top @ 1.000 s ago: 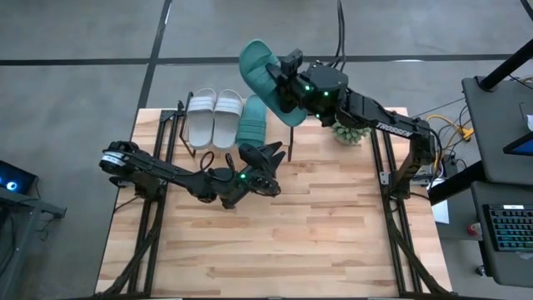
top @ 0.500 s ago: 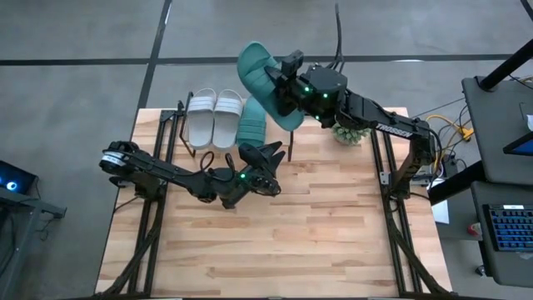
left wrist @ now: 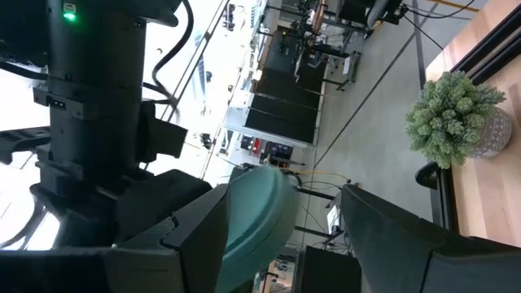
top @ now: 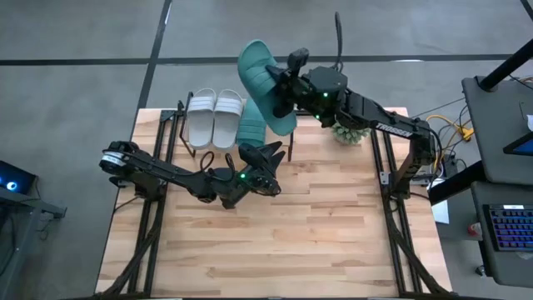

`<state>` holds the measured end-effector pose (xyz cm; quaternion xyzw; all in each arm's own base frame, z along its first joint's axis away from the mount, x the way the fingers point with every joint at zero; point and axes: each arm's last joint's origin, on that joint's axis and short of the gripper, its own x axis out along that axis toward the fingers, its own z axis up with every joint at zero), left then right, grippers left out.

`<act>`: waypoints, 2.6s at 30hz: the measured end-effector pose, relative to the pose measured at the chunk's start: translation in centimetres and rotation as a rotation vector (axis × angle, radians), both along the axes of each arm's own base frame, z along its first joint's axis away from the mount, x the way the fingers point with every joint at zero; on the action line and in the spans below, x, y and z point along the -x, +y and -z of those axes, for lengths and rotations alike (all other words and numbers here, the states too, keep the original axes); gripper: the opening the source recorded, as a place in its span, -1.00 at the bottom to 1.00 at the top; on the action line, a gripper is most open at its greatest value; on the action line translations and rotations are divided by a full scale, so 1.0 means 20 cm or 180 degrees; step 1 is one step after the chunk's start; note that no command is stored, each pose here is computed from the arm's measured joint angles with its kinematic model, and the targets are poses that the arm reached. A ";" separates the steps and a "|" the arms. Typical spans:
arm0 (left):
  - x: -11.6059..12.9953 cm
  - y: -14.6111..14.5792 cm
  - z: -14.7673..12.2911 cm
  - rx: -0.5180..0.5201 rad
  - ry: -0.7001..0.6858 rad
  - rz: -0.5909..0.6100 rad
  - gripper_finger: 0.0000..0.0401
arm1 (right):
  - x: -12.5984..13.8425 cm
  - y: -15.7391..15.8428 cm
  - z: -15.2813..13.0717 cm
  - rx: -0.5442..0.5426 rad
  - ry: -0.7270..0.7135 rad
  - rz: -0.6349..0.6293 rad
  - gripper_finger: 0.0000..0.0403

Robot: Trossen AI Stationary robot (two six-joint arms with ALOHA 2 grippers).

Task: Pick and place slides into the shelf
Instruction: Put the green slipper on the shelf

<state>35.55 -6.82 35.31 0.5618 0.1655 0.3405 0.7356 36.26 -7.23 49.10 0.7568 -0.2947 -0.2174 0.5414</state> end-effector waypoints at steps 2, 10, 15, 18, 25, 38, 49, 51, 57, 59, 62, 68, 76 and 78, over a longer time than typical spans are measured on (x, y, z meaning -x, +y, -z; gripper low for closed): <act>0.00 0.00 0.00 0.0001 -0.0001 -0.0001 0.09 | 0.00 0.00 0.00 -0.0303 -0.0283 -0.0003 -0.93; 0.00 0.00 -0.01 -0.0197 0.0148 -0.0024 0.09 | 0.00 0.00 0.01 -0.1014 -0.0852 -0.0005 -0.93; 0.04 0.00 -0.08 -0.0329 -0.0048 -0.0088 0.09 | 0.01 -0.03 0.02 -0.0984 -0.0808 0.0237 -0.93; 0.07 0.01 -0.12 -0.0353 -0.0148 -0.0113 0.09 | 0.02 -0.04 0.02 -0.0980 -0.0788 0.0287 -0.93; 0.09 0.02 -0.15 -0.0362 -0.0164 -0.0124 0.09 | 0.02 -0.04 0.02 -0.1022 -0.0830 0.0290 -0.93; 0.07 0.01 -0.11 -0.0540 0.0174 0.0011 0.09 | 0.02 -0.05 0.02 -0.1090 -0.0908 0.0337 -0.93; 0.05 0.06 -0.09 -0.0652 0.0440 0.0026 0.09 | 0.02 -0.04 0.02 -0.1098 -0.0900 0.0301 -0.93; 0.06 0.08 -0.09 -0.0659 0.0455 -0.0005 0.09 | 0.02 -0.04 0.02 -0.1102 -0.0902 0.0288 -0.93; 0.07 0.13 -0.12 -0.0648 0.0425 -0.0089 0.09 | 0.02 -0.02 0.01 -0.1127 -0.0948 0.0267 -0.93; 0.08 0.14 -0.12 -0.0652 0.0438 -0.0099 0.09 | 0.02 -0.03 0.01 -0.1131 -0.0959 0.0274 -0.93; 0.08 0.14 -0.13 -0.0663 0.0488 -0.0080 0.09 | 0.03 -0.02 0.00 -0.1137 -0.0971 0.0274 -0.93; 0.09 0.15 -0.11 -0.0673 0.0554 -0.0091 0.09 | 0.04 -0.01 0.00 -0.1132 -0.0960 0.0254 -0.93; 0.09 0.16 -0.09 -0.0690 0.0587 -0.0068 0.09 | 0.04 -0.01 0.00 -0.1132 -0.0951 0.0252 -0.93; 0.09 0.17 -0.09 -0.0692 0.0584 -0.0069 0.09 | 0.04 -0.01 0.00 -0.1138 -0.0915 0.0259 -0.93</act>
